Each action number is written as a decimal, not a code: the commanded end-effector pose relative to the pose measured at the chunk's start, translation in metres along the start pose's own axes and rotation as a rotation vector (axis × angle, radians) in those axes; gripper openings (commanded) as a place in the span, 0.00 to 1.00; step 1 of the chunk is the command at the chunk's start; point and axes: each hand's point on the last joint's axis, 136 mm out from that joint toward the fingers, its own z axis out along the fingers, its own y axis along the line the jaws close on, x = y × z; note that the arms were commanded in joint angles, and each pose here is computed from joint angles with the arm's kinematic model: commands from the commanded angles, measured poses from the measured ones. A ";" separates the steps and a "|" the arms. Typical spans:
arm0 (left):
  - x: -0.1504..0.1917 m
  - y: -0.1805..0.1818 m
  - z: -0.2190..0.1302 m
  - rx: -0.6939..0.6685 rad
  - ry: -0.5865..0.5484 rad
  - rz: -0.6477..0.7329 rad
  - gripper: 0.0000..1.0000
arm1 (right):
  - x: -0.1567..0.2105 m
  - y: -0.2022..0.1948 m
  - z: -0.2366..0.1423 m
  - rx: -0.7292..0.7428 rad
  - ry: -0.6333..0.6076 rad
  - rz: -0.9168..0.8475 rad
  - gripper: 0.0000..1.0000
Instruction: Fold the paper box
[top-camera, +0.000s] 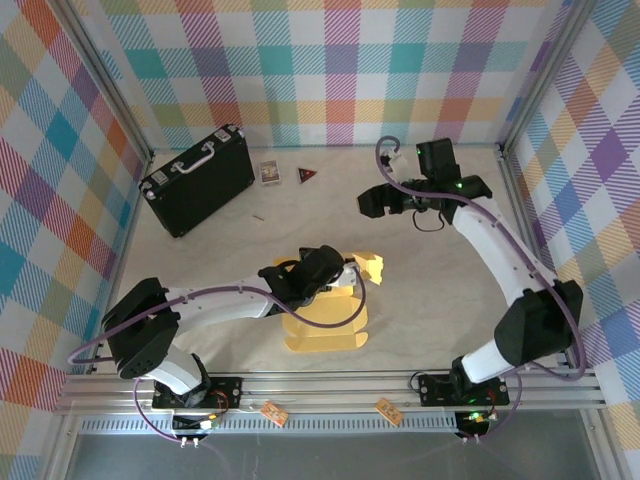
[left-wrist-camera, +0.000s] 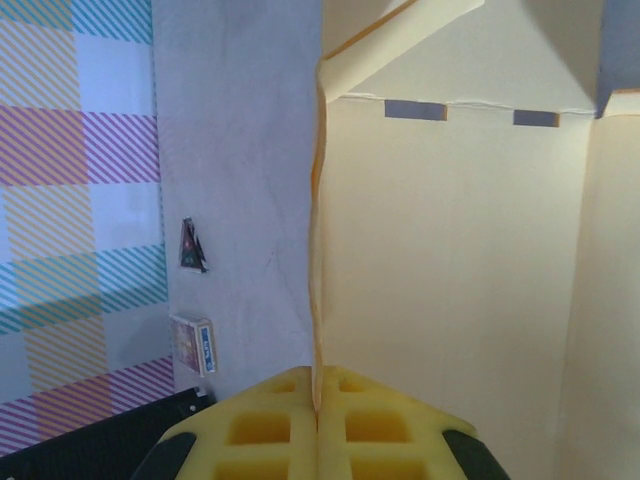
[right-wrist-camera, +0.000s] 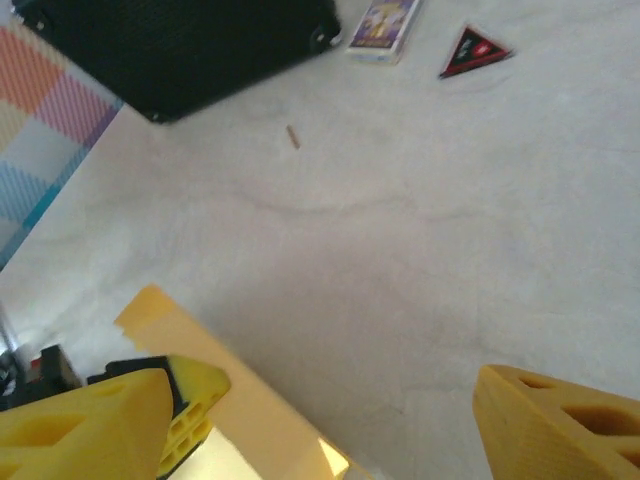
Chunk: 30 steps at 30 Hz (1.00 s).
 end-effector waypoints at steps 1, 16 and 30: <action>-0.005 0.011 0.000 -0.112 -0.023 0.024 0.00 | 0.007 0.026 -0.007 -0.162 0.050 -0.223 0.79; -0.010 -0.002 0.013 -0.256 -0.065 0.077 0.00 | 0.029 0.007 0.049 -0.348 0.090 -0.479 0.78; -0.021 -0.001 0.011 -0.271 -0.079 0.137 0.00 | 0.069 0.010 0.097 -0.427 0.263 -0.485 0.78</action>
